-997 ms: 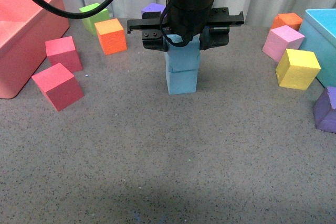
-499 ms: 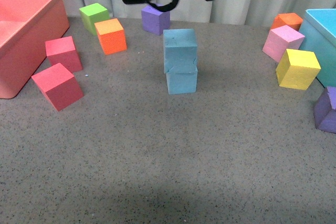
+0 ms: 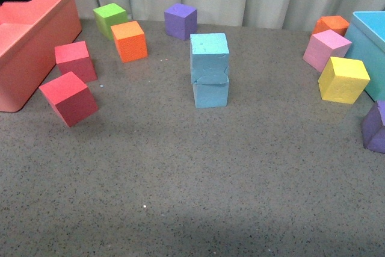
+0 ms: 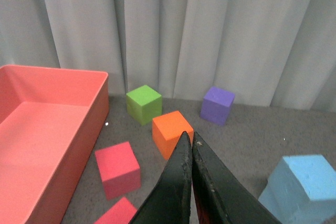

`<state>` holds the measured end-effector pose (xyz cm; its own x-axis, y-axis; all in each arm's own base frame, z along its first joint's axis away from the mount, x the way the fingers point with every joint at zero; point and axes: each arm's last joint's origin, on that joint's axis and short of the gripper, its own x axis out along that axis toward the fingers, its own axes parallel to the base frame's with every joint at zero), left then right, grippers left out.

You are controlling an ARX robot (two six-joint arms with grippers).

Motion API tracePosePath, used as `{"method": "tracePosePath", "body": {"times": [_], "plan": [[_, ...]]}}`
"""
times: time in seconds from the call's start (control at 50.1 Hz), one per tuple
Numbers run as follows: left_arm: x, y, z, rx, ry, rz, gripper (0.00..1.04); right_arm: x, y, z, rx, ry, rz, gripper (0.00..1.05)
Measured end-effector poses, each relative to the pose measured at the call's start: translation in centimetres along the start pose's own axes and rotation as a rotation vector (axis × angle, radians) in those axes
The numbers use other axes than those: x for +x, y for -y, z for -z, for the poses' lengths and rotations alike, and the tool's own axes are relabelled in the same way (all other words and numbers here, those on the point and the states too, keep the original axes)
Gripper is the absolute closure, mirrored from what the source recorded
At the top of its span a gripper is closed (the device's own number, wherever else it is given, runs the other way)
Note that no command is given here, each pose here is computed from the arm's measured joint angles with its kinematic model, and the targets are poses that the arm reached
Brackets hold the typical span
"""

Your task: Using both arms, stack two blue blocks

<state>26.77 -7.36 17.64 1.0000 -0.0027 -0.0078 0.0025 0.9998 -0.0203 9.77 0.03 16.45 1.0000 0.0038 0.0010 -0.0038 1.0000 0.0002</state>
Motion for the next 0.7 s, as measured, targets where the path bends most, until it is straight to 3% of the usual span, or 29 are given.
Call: {"method": "tracePosePath", "body": {"times": [0.319, 0.698], "plan": [[-5.2, -3.8, 1.5, 0.014, -0.01, 0.0, 1.01, 0.0, 0.0, 0.0, 0.0, 0.0, 0.0, 0.1], [-8.7, -5.5, 1.4, 0.014, -0.007, 0.005, 1.01, 0.0, 0.0, 0.0, 0.0, 0.0, 0.0, 0.1]]}}
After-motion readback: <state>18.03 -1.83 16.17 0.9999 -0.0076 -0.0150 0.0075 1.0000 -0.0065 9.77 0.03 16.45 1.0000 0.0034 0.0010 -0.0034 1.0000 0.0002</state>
